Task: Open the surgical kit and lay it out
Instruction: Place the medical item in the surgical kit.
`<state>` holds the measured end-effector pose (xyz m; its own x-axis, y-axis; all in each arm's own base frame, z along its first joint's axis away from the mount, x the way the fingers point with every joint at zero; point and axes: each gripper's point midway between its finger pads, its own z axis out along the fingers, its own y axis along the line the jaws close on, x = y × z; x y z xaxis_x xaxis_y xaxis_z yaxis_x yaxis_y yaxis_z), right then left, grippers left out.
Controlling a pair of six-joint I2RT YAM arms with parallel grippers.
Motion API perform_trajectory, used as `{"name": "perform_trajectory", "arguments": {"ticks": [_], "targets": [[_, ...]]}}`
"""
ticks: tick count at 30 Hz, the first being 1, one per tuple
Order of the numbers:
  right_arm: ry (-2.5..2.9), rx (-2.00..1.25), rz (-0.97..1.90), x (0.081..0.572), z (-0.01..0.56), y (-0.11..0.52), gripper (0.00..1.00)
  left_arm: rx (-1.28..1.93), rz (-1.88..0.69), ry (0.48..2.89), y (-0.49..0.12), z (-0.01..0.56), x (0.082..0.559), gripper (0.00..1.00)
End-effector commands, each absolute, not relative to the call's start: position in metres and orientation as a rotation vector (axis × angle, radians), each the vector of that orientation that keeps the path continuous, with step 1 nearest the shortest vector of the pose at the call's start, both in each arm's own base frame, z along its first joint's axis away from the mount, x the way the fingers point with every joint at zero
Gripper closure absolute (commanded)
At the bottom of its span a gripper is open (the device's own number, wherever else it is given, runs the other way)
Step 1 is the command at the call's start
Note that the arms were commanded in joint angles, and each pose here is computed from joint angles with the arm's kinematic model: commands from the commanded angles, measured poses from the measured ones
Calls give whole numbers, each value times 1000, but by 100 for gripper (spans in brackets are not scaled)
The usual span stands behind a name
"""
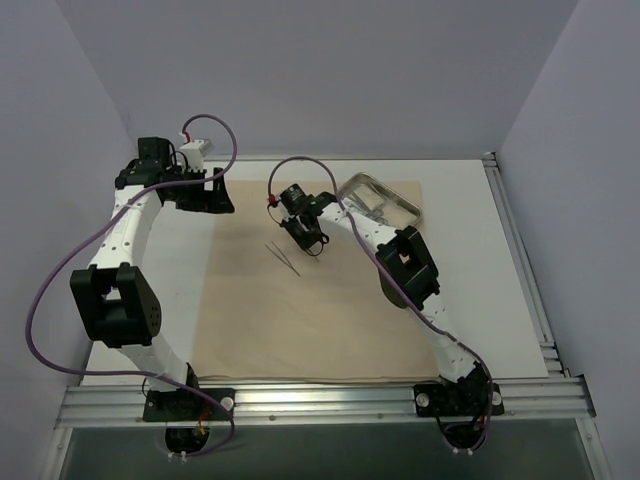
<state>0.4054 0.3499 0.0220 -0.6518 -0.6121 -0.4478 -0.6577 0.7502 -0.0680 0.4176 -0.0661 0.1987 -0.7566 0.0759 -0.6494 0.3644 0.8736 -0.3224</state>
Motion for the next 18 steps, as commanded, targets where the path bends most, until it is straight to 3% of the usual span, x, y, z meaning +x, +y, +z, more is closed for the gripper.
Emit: {"name": "perform_trajectory", "arguments": {"ticks": [1, 7, 13, 18], "targets": [[2539, -978, 149, 398, 10, 355, 98, 338, -551, 2335, -66, 218, 420, 3], [2553, -977, 152, 398, 2, 354, 94, 338, -549, 2337, -65, 217, 420, 3], [2535, -964, 161, 400, 12, 356, 80, 337, -554, 2345, -65, 215, 420, 3], [2518, -956, 174, 403, 19, 358, 78, 336, -552, 2348, -65, 213, 421, 3]]}}
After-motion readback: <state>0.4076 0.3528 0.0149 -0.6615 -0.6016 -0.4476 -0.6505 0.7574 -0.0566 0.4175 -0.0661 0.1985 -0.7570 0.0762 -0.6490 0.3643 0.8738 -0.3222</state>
